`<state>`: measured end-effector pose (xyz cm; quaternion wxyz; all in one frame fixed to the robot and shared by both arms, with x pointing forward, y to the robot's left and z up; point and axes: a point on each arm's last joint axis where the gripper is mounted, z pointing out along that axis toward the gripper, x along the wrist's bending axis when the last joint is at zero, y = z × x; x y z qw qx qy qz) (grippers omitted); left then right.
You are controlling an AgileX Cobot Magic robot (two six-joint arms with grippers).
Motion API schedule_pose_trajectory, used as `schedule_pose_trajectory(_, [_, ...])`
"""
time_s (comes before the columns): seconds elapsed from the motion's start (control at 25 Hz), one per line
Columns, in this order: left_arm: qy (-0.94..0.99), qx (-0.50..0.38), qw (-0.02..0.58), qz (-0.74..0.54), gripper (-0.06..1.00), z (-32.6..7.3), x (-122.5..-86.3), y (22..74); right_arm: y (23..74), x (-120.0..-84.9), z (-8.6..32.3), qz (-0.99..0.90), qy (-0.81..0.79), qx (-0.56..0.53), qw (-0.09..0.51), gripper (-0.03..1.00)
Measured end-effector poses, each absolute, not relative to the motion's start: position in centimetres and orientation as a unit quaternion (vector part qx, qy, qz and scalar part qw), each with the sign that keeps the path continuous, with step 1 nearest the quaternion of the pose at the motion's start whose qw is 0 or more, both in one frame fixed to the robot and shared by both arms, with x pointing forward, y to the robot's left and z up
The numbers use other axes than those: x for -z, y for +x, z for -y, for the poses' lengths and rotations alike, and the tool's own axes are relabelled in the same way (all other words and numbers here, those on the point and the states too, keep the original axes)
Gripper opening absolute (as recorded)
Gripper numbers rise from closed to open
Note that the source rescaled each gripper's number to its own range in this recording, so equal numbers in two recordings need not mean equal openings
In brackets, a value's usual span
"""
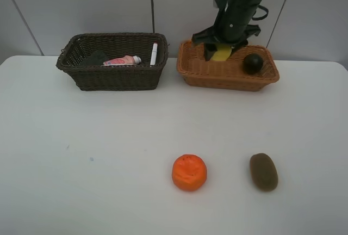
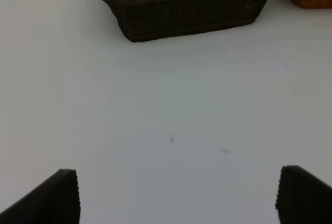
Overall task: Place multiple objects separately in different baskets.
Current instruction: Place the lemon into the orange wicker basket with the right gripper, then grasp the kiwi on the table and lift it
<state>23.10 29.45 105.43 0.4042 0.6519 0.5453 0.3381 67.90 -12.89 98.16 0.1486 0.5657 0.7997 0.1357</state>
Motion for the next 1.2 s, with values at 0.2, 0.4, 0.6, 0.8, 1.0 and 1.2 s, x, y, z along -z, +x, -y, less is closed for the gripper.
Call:
schedule_pose_trajectory(0.2, [0.652,-0.338,0.404,-0.545,1.00,-29.5,-105.4,23.1,71.9,-96.0,17.2,-0.772,0.605,-0.139,0.141,0.20])
schedule_pose_trajectory(0.4, [0.652,-0.338,0.404,-0.545,1.00,-29.5,-105.4,23.1,72.2,-95.7,17.9,-0.767,0.612,-0.136,0.134,0.91])
schedule_pose_trajectory(0.6, [0.652,-0.338,0.404,-0.545,1.00,-29.5,-105.4,23.1,71.4,-95.8,17.9,-0.769,0.623,-0.108,0.096,0.96])
schedule_pose_trajectory(0.8, [0.652,-0.338,0.404,-0.545,1.00,-29.5,-105.4,23.1,69.5,-98.1,18.3,-0.771,0.631,-0.064,0.058,0.96])
schedule_pose_trajectory(1.0, [0.652,-0.338,0.404,-0.545,1.00,-29.5,-105.4,23.1,66.8,-101.1,19.0,-0.764,0.639,-0.069,0.061,0.96])
schedule_pose_trajectory(1.2, [0.652,-0.338,0.404,-0.545,1.00,-29.5,-105.4,23.1,60.5,-102.6,20.3,-0.758,0.650,-0.051,0.026,0.96])
